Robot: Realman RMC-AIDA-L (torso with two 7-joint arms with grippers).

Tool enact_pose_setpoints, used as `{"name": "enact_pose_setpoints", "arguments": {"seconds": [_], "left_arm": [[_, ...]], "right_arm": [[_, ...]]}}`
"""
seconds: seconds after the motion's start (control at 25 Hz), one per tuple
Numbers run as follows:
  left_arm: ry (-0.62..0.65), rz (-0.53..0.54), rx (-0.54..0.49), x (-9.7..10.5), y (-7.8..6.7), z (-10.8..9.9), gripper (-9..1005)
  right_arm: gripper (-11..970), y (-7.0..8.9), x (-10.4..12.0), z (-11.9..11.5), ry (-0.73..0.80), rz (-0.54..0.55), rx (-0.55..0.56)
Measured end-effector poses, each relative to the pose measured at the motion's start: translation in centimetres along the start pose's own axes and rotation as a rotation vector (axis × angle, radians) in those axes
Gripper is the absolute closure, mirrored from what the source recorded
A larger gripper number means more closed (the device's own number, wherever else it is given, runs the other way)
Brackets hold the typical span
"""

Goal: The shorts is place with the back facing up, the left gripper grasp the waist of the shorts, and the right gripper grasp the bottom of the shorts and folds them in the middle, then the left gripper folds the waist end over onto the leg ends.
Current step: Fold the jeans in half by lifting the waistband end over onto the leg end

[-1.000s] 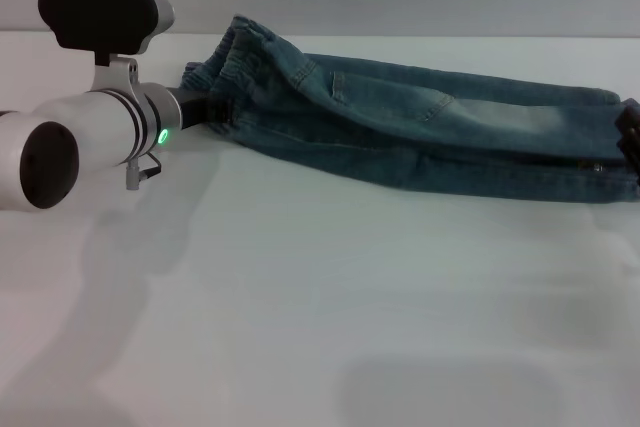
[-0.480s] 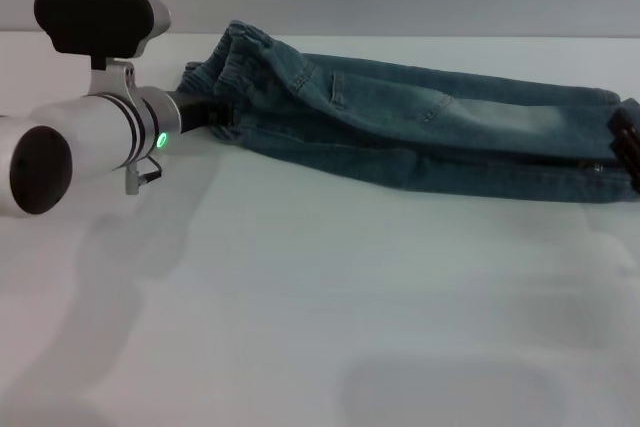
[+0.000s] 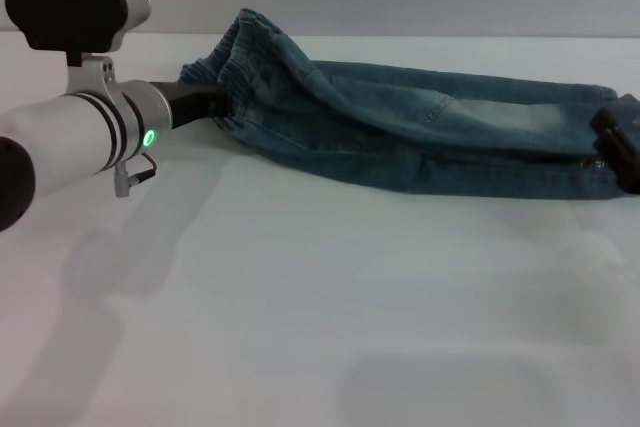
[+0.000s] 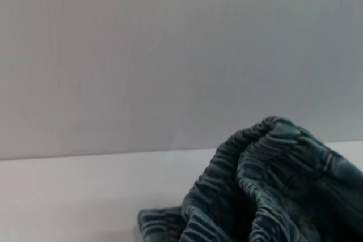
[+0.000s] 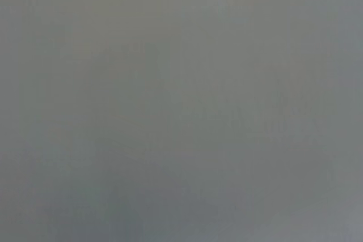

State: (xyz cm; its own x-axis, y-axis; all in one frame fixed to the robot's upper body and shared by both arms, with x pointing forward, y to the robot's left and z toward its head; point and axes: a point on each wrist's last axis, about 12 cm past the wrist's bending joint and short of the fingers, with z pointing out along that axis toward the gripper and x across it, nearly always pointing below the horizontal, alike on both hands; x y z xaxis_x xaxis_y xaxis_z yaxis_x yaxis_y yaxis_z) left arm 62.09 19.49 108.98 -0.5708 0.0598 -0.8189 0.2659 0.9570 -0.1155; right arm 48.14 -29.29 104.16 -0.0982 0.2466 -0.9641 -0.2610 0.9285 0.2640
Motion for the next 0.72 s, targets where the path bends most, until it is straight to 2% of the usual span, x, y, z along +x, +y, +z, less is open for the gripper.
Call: {"name": "enact_pose_setpoints", "arguments": {"seconds": [0.32,0.72], "left_arm": [[-0.02,-0.002,0.026,-0.5,-0.4,-1.9,952],[-0.044,0.018,0.055,-0.9,-1.4,-4.1,953]], "right_arm": [[475,1.4,0.8,2.3,0.08,0.003,-0.117],[512,5.8,1.6,5.5,0.155,-0.08,-0.336]]}}
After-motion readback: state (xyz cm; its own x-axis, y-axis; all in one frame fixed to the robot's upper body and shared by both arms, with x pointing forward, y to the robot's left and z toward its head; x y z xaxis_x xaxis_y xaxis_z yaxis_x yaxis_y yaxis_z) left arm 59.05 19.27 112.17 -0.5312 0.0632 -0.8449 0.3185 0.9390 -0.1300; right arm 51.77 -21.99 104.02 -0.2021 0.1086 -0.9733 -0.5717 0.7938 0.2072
